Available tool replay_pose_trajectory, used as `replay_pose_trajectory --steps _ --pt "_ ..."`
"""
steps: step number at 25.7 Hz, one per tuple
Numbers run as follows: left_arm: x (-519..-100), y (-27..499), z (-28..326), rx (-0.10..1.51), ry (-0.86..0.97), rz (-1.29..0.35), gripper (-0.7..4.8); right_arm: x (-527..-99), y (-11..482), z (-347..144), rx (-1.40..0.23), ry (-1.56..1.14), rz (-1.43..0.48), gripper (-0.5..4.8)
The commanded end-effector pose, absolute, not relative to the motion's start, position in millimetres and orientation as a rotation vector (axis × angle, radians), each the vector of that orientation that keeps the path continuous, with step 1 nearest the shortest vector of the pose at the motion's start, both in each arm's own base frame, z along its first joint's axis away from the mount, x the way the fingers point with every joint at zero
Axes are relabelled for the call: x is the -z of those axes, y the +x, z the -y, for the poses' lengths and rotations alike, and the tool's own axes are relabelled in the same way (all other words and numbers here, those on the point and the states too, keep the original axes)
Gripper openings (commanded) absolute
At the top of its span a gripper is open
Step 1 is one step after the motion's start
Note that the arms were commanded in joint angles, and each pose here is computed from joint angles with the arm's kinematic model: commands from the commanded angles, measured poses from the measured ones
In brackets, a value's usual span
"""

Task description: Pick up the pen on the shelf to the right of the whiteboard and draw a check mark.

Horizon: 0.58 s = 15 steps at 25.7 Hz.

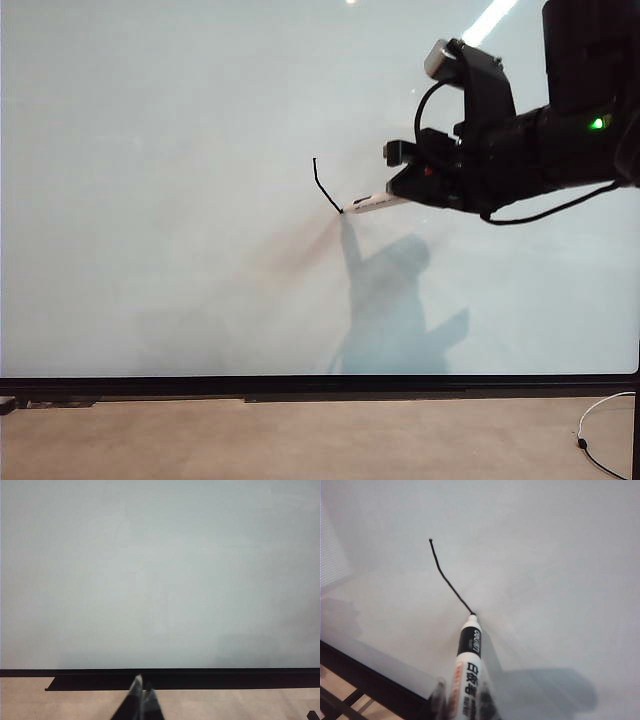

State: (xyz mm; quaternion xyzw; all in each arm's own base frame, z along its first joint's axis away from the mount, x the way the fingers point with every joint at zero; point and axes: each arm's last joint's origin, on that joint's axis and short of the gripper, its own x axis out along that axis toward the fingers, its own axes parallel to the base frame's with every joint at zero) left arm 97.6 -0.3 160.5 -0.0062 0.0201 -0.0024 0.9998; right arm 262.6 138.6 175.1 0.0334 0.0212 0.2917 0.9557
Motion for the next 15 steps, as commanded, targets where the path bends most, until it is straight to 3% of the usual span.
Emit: replay_pose_trajectory --steps 1,15 --pt "-163 97 0 0.005 -0.008 -0.025 -0.04 -187 261 -136 -0.565 0.061 0.017 -0.06" --pt "-163 97 0 0.005 -0.008 -0.025 -0.04 -198 253 -130 -0.527 0.034 0.023 -0.06"
